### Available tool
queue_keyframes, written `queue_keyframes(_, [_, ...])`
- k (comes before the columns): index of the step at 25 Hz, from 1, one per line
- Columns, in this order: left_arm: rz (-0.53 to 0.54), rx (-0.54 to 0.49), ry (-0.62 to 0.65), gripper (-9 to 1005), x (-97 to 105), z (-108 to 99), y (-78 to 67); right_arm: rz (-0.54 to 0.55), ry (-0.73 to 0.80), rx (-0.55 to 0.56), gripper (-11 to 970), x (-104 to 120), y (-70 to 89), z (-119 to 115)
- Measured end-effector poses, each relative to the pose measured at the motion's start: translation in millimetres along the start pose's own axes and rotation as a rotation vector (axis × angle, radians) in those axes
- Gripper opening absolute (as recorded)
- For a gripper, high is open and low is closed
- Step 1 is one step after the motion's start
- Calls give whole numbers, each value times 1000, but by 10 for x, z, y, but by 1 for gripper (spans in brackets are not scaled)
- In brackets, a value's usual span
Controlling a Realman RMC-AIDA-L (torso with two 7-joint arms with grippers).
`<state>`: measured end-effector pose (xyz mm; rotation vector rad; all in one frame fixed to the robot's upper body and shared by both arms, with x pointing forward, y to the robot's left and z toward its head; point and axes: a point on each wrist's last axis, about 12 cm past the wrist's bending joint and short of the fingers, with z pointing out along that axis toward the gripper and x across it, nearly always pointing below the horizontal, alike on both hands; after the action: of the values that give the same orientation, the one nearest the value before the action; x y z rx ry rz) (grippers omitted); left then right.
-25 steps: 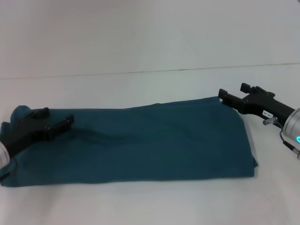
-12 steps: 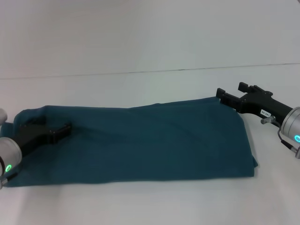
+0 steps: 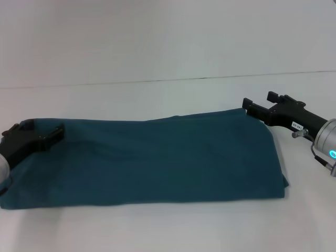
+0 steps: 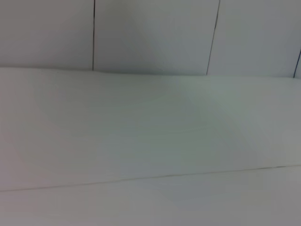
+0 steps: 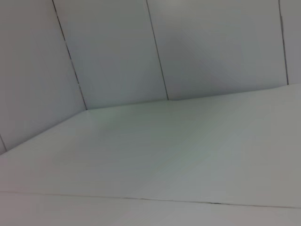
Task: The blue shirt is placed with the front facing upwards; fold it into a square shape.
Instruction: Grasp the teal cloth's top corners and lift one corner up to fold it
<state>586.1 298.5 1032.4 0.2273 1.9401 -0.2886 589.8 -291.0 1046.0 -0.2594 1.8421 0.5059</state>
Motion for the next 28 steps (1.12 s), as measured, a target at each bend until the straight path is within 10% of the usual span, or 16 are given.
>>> queue_keyframes(10, [-13, -39, 27, 860, 43, 6, 32, 0, -3, -5, 884, -15, 11, 17])
queue_keyframes(17, [-22, 162, -106, 860, 75, -298, -63, -1, -6, 4, 883, -26, -11, 10])
queue_keyframes(28, [19, 182, -107, 860, 407, -666, -34, 5, -2, 26, 883, 10, -59, -48])
